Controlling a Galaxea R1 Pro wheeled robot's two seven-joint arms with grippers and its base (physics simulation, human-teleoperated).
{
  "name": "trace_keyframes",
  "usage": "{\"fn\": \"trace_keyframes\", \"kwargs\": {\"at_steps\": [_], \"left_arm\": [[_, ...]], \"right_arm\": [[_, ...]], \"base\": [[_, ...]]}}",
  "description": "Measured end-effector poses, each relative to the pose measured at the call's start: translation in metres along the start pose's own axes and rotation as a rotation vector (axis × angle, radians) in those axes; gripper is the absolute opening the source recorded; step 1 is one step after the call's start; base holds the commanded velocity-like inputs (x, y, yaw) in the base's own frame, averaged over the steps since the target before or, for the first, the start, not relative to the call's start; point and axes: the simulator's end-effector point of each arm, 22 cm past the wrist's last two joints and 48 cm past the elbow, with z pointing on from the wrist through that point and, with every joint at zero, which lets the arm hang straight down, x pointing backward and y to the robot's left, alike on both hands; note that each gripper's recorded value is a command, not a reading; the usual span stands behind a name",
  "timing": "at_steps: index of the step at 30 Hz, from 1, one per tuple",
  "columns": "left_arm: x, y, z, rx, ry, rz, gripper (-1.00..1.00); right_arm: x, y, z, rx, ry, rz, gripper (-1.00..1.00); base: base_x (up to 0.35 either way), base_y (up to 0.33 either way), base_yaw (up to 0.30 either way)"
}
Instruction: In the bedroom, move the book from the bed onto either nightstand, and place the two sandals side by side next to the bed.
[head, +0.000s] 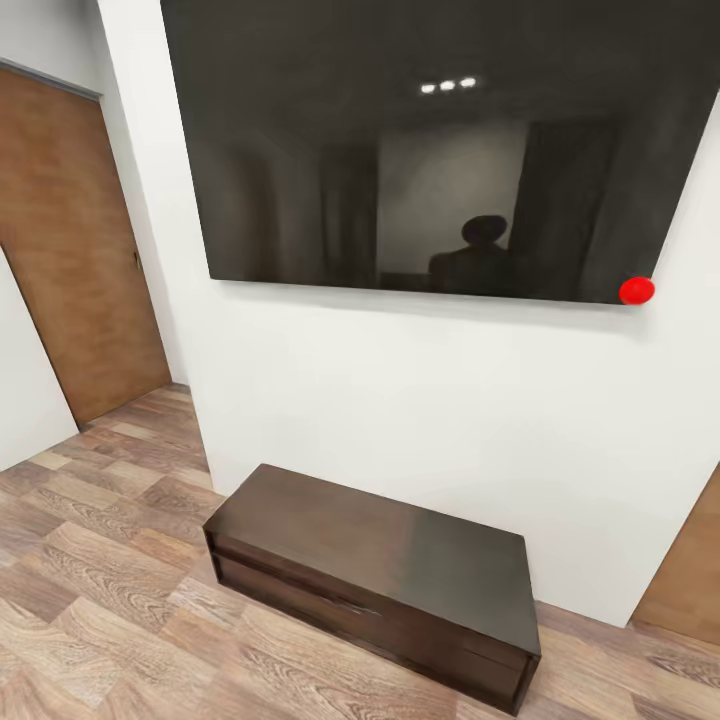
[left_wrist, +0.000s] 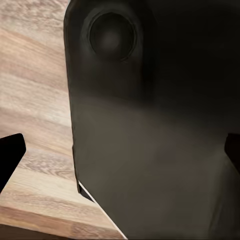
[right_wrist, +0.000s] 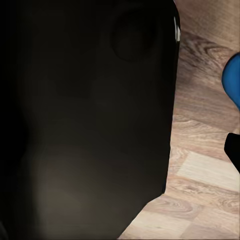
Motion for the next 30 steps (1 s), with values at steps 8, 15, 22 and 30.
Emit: {"fn": "trace_keyframes", "kwargs": {"at_steps": [8,15,22,30], "left_arm": [[-0.017,-0.008,0.0,0.01,-0.033,-0.005,1.0],[-0.03,-0.009,-0.001,0.012,-0.061,-0.006,1.0],[-0.03,-0.009,-0.001,0.012,-0.062,-0.006,1.0],[-0.031,-0.01,-0.001,0.012,-0.064,-0.006,1.0]], "right_arm": [[0.001,0.002,0.0,-0.004,0.001,0.003,1.0],[0.002,0.001,0.0,-0.002,0.002,0.008,1.0],[0.002,0.001,0.0,-0.002,0.006,0.008,1.0],[0.003,0.0,0.0,-0.002,0.007,0.008,1.0]], "base": [[0.0,0.0,0.0],[0.0,0.0,0.0],[0.0,0.0,-0.007],[0.0,0.0,-0.201]]}}
